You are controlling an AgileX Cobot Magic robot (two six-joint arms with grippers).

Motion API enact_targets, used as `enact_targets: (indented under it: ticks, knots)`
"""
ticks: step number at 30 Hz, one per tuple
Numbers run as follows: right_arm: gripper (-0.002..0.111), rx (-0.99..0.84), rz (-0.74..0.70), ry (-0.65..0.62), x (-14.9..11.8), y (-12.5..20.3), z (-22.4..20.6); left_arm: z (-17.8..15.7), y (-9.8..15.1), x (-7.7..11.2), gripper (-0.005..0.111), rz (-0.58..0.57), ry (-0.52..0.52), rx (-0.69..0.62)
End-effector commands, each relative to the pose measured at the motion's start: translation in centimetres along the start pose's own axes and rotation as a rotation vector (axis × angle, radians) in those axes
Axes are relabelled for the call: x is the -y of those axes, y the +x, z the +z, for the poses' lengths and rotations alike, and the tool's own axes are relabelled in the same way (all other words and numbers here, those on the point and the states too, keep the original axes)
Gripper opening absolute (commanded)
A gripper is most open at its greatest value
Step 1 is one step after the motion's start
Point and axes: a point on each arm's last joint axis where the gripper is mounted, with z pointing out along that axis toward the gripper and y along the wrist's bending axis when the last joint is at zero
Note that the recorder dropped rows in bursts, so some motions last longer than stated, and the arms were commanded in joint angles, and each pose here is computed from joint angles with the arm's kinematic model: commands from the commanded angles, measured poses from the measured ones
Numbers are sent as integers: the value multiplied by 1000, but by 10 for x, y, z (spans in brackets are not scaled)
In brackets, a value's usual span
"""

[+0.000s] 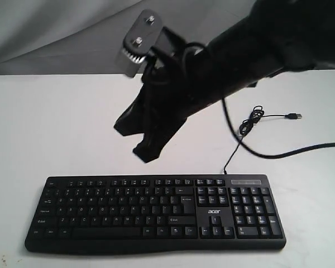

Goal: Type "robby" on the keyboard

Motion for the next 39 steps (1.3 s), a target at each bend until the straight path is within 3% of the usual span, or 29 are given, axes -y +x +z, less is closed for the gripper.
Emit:
enact_targets:
  ticks: [1, 7, 18, 31, 39]
  knots:
    - [0, -20, -96, 52, -8, -1, 41, 0, 1, 0, 0, 3, 5, 5]
    - [0, -33, -120, 121, -8, 6, 80, 0, 1, 0, 0, 3, 5, 5]
    - [0, -111, -70, 87, 1, 38, 123, 0, 1, 0, 0, 3, 5, 5]
    - [0, -46, -94, 51, -16, 27, 130, 0, 1, 0, 0, 3, 5, 5]
    - [0, -9, -36, 19, -8, 14, 151, 0, 1, 0, 0, 3, 5, 5]
